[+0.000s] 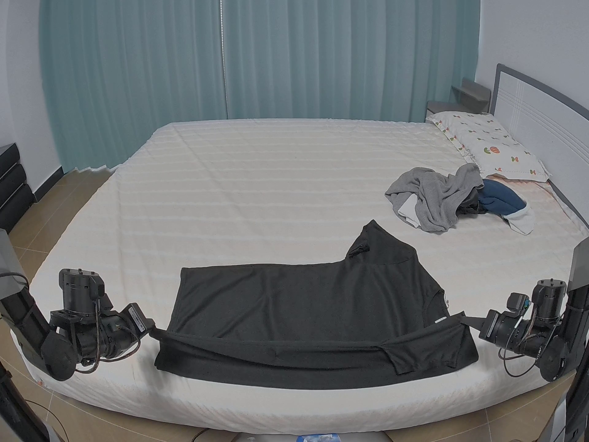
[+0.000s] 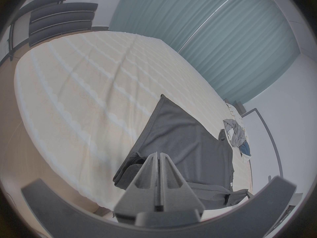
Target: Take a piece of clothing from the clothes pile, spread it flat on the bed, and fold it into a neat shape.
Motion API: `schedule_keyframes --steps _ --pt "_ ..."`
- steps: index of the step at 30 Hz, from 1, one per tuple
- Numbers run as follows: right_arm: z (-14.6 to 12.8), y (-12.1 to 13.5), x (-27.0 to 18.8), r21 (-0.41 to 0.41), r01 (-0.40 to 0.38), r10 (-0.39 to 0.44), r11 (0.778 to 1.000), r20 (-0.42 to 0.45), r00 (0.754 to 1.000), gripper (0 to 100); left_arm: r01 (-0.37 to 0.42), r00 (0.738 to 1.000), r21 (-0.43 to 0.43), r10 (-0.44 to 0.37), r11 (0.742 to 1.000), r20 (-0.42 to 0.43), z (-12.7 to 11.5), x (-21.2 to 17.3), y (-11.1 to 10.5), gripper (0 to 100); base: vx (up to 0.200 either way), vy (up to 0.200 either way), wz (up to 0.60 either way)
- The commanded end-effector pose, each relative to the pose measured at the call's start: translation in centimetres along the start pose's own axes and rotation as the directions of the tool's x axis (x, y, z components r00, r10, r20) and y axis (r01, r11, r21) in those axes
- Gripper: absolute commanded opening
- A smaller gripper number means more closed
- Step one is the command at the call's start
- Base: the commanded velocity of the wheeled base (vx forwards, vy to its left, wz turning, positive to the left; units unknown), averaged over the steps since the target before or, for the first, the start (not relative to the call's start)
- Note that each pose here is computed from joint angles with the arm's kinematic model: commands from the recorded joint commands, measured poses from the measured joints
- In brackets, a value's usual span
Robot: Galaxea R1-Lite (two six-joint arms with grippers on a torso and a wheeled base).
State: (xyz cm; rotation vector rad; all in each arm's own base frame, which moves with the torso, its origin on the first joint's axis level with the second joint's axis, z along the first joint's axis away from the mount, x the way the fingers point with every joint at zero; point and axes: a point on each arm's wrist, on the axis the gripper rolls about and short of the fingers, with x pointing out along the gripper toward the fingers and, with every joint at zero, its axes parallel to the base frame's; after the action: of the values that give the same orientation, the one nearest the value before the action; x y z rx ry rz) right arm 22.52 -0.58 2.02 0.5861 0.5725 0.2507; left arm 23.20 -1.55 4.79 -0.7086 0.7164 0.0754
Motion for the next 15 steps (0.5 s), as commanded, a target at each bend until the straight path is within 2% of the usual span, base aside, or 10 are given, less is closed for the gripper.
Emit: schedule_keyframes --steps 1,6,15 --pt "0.4 1.1 -1.8 -0.018 -0.019 0.020 1.000 0.040 0.999 0 0.021 1.000 0.008 -0.021 1.000 0.021 -0.3 -1.7 -0.1 0 0.000 0.000 0.00" --pt "0.8 1.5 -2.3 -0.002 -0.032 0.032 0.999 0.069 0.997 0 0.024 0.999 0.010 -0.025 1.000 0.022 -0.6 -2.5 0.0 0 0.000 0.000 0.00" --pt "0.7 2.2 -3.7 0.016 -0.011 0.011 1.000 0.038 0.999 0 0.018 1.000 0.012 -0.018 1.000 0.005 -1.3 -3.4 0.5 0 0.000 0.000 0.00"
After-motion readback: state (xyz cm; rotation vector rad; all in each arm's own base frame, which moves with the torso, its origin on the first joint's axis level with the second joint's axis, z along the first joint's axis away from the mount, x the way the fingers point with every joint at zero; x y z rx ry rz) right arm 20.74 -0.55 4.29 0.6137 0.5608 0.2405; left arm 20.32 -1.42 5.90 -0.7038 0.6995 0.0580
